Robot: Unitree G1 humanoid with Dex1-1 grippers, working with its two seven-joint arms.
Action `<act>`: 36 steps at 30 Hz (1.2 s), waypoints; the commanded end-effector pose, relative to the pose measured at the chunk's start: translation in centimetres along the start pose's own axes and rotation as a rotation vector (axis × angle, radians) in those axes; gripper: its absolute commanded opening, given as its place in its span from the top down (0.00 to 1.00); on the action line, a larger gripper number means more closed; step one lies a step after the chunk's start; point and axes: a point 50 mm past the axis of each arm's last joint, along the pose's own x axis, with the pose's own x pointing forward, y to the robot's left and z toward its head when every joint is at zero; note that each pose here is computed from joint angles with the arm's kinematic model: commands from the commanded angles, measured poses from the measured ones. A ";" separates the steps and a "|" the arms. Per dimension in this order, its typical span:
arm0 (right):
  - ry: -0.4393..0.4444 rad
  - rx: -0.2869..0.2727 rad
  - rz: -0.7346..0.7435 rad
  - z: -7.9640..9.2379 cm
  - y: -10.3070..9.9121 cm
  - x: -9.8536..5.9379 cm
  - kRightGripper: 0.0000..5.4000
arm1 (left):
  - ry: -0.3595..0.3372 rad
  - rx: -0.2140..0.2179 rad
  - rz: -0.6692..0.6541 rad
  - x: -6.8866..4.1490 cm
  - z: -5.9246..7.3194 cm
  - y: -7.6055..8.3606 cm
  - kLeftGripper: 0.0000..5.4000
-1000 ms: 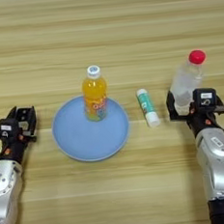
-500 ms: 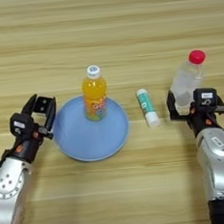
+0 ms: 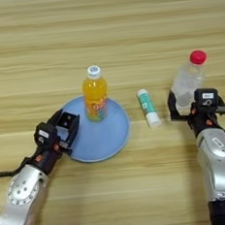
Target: Move the objects on the table
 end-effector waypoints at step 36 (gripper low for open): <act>0.009 0.014 0.001 -0.2 0.6 0.0 0.00 | 0.032 0.083 -0.037 0.5 -0.3 -0.1 0.08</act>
